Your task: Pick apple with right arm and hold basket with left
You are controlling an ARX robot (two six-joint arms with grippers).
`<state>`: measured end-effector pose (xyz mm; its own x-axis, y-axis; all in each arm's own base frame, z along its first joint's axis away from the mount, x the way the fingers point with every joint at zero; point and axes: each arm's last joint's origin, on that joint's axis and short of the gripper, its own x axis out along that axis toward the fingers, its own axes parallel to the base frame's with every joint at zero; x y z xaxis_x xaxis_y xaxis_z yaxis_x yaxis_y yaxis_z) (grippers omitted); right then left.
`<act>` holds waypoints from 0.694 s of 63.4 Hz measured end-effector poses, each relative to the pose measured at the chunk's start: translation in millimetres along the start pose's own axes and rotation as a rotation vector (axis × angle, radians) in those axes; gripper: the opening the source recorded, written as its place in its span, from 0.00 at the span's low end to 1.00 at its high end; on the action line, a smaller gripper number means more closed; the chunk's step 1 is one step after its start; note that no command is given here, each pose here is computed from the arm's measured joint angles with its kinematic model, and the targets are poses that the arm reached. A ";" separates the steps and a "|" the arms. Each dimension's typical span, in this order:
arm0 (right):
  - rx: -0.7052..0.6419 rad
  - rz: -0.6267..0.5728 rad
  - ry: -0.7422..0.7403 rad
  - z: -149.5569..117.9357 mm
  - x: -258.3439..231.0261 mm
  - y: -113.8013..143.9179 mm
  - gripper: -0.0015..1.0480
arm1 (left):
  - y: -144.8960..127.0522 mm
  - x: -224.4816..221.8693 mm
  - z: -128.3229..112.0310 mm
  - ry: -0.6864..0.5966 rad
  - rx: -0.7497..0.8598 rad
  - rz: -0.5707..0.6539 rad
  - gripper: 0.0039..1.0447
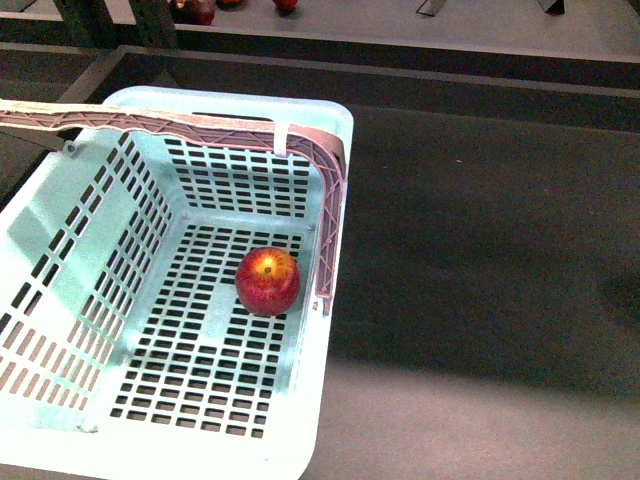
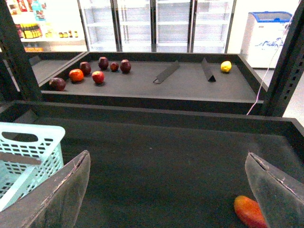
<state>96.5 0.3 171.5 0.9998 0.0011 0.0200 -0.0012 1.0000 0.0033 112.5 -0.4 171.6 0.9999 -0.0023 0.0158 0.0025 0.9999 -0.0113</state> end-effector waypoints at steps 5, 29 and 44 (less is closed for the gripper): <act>0.000 0.000 0.000 0.0 0.0 0.0 0.91 | 0.0 -1.6 -0.1 0.000 0.000 0.000 0.03; 0.000 0.000 0.000 0.0 0.0 0.0 0.91 | 0.1 -15.4 -2.9 0.005 0.000 0.000 0.03; 0.000 0.000 0.000 0.0 0.0 0.0 0.91 | 0.1 -15.4 -3.0 0.005 0.000 0.000 0.03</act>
<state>96.5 0.3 171.5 0.9998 0.0015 0.0204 -0.0016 1.0000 0.0033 97.1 -0.4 168.4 0.9999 -0.0027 0.0105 0.0028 0.9999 -0.0109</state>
